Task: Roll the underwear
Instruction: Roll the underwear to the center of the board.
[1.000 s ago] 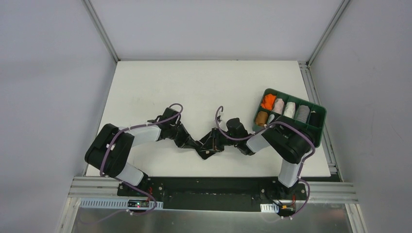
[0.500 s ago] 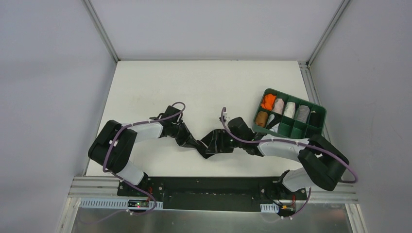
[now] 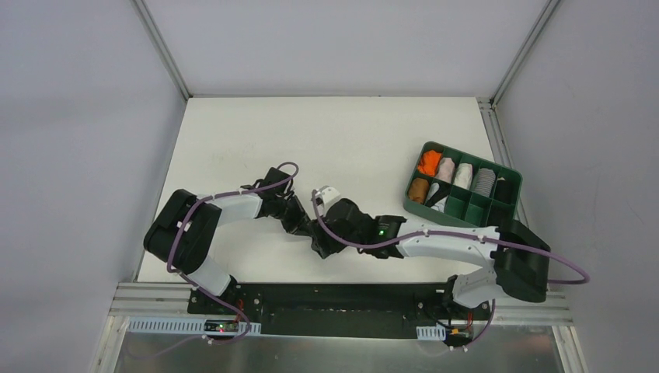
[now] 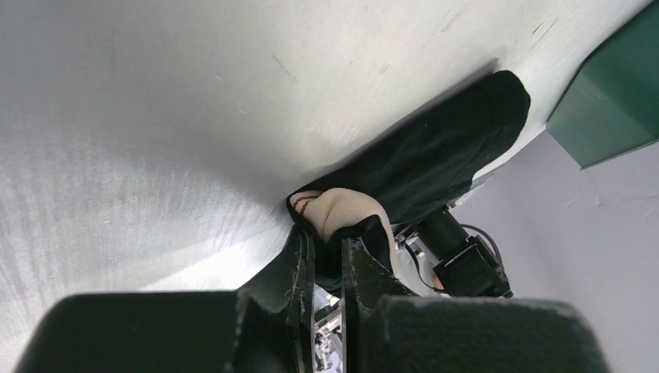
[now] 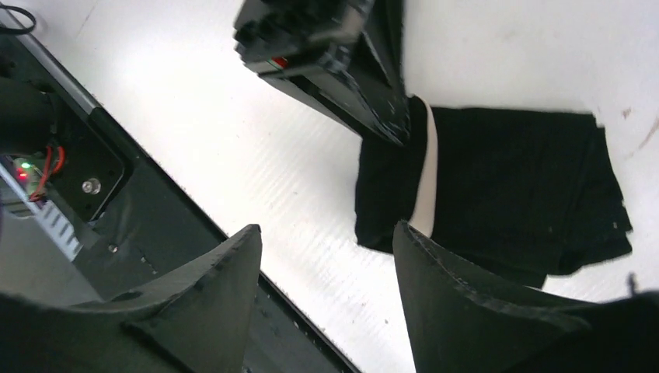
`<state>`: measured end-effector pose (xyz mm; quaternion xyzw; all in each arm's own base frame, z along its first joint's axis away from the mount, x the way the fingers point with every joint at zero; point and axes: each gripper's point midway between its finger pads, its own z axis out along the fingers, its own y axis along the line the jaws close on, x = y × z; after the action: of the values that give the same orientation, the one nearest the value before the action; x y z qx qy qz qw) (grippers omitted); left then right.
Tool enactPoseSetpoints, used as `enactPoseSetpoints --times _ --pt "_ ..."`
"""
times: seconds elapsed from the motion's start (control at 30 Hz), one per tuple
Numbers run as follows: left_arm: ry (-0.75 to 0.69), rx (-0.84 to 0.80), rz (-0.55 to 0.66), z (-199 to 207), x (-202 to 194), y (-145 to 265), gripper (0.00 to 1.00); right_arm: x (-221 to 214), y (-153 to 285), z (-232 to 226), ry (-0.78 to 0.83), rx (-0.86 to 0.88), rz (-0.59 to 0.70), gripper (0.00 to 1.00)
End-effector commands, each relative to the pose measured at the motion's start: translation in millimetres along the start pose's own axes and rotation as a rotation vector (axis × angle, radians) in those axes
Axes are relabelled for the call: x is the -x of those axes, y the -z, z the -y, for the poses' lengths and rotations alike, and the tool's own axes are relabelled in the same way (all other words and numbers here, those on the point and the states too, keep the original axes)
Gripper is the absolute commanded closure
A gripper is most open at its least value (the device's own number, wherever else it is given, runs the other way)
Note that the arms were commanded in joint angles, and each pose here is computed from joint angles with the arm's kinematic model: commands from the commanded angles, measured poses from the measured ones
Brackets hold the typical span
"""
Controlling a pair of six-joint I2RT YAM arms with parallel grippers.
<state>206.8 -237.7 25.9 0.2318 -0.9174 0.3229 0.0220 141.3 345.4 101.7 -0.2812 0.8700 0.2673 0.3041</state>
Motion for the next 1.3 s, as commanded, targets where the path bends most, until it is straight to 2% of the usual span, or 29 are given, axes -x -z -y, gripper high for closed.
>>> enactPoseSetpoints --times 0.0,0.2,0.67,0.73,0.77,0.8,0.9,0.93,1.1,1.27 --pt "0.003 0.108 -0.006 -26.0 -3.3 -7.6 1.0 5.9 -11.5 5.6 0.194 -0.13 -0.013 0.34" --pt "0.007 0.109 -0.009 -24.6 -2.6 -8.3 1.0 -3.1 -30.7 1.4 0.241 -0.142 -0.058 0.34" --pt "0.012 0.102 -0.015 -22.2 -3.5 -7.7 1.0 -39.0 -49.4 35.1 0.275 -0.293 -0.12 0.35" --pt "0.013 0.1 -0.016 -21.5 -3.7 -7.3 1.0 -42.7 -51.2 40.1 0.272 -0.319 -0.129 0.4" --pt "0.012 0.098 -0.016 -20.9 -3.7 -7.2 1.0 -44.7 -52.4 41.6 0.272 -0.327 -0.136 0.47" --pt "0.013 0.097 -0.017 -20.3 -3.8 -7.1 1.0 -46.8 -53.5 43.0 0.269 -0.333 -0.143 0.62" --pt "0.011 0.09 -0.016 -17.4 -3.6 -5.7 1.0 -51.9 -55.8 44.9 0.253 -0.342 -0.151 0.97" --pt "0.011 0.088 -0.015 -16.6 -3.5 -5.1 1.0 -52.9 -56.3 44.5 0.246 -0.338 -0.15 1.0" --pt "0.007 0.077 -0.01 -10.2 -3.1 -1.0 1.0 -49.6 -54.7 36.2 0.18 -0.284 -0.103 1.0" --pt "0.004 0.067 -0.006 -3.6 -2.5 3.2 1.0 -51.1 -53.9 20.8 -0.003 -0.112 -0.083 1.0"
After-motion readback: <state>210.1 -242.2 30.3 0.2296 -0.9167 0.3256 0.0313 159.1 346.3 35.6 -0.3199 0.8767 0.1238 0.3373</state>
